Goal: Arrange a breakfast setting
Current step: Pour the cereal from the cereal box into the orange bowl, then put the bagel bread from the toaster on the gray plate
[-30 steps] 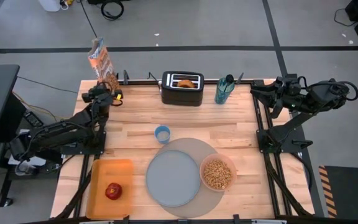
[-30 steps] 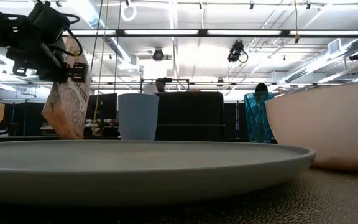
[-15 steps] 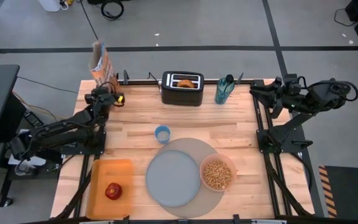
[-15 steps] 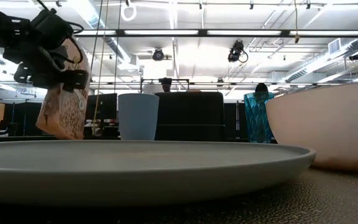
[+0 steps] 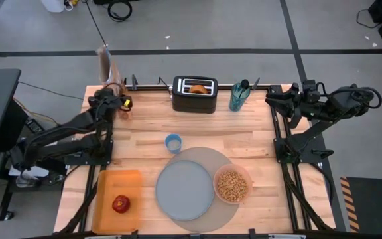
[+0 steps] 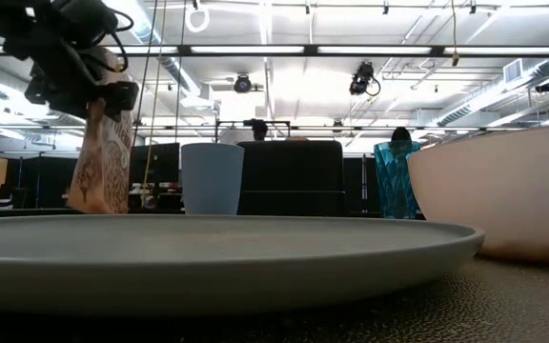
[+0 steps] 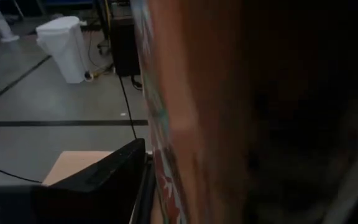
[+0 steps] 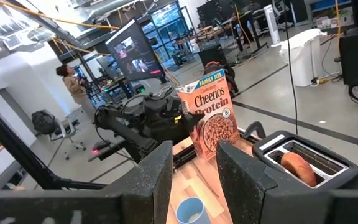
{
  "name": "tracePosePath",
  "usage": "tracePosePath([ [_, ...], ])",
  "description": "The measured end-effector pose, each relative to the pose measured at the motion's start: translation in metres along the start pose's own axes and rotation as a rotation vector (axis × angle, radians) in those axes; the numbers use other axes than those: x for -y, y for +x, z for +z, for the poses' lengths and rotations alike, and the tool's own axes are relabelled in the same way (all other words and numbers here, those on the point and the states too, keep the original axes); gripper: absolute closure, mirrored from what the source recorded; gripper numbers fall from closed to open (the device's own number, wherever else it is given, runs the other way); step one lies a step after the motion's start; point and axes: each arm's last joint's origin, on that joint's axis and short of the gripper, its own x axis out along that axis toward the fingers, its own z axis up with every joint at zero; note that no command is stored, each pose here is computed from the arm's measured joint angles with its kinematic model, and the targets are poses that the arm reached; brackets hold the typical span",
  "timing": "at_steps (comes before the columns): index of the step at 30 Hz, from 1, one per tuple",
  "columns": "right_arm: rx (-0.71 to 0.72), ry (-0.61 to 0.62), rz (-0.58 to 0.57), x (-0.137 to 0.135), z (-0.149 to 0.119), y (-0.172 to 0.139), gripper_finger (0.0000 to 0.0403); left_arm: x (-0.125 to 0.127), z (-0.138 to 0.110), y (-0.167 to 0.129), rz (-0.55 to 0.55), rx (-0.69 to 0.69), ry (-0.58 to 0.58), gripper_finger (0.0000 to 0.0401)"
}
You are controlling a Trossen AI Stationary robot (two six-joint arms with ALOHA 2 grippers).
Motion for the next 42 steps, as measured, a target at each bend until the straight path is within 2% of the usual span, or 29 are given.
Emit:
tracePosePath([
  [7, -0.002, -0.021, 0.003, 0.000, 0.000, 0.000, 0.0271, -0.005, 0.019, -0.013, 0.000, 0.030, 0.014, 0.0112],
  [15, -0.012, -0.021, 0.025, -0.001, 0.000, 0.000, 0.0274, -0.011, 0.045, -0.025, -0.069, 0.065, 0.075, 0.0112],
  [32, -0.028, -0.033, 0.072, -0.002, 0.000, 0.000, 0.0274, -0.023, 0.077, -0.042, -0.123, 0.048, 0.366, 0.0142],
  [42, -0.028, -0.034, 0.073, -0.002, 0.000, 0.000, 0.0274, -0.029, 0.098, -0.051, -0.109, 0.089, 0.331, 0.0143],
])
